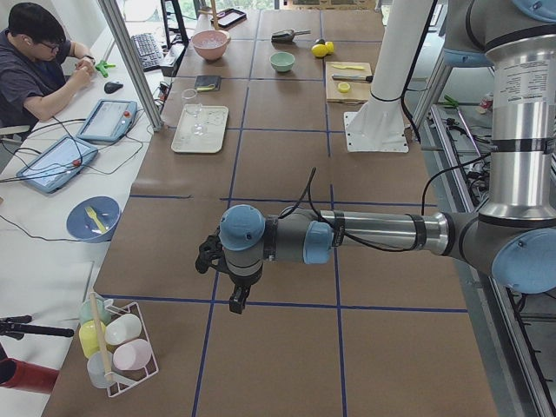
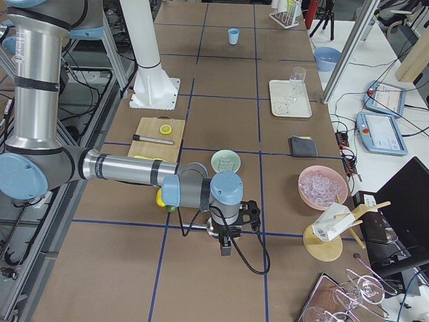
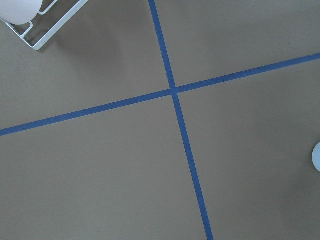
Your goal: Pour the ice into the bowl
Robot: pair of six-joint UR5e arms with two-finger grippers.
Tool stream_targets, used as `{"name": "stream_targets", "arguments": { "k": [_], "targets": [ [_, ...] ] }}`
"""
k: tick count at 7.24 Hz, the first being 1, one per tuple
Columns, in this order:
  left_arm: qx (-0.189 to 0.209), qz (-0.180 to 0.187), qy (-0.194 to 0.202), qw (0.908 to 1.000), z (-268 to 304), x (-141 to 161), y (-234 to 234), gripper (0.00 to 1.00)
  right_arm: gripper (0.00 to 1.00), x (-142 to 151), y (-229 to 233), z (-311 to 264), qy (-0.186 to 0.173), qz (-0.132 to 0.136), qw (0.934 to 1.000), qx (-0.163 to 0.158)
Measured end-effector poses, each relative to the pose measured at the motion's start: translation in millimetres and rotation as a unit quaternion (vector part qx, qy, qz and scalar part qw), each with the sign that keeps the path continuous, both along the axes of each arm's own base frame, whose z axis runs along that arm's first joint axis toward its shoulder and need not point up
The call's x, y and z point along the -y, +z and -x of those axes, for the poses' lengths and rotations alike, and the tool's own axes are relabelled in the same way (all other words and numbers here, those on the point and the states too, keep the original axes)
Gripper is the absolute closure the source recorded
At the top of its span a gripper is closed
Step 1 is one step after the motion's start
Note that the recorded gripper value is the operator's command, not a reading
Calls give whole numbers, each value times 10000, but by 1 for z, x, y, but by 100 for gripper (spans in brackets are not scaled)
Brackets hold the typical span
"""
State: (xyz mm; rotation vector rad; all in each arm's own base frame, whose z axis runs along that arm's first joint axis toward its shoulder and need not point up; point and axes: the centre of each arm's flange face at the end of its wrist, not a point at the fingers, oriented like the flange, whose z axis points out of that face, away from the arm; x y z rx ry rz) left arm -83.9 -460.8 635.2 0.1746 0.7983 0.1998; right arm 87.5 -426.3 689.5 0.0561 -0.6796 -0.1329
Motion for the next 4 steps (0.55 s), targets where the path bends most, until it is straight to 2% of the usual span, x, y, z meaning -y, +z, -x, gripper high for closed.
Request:
{"name": "stream_targets", "arguments": {
  "k": [4],
  "targets": [
    [-113, 5, 19, 9999, -3, 0, 0, 0, 0, 2, 0, 9, -93, 3, 10000, 10]
  ]
}}
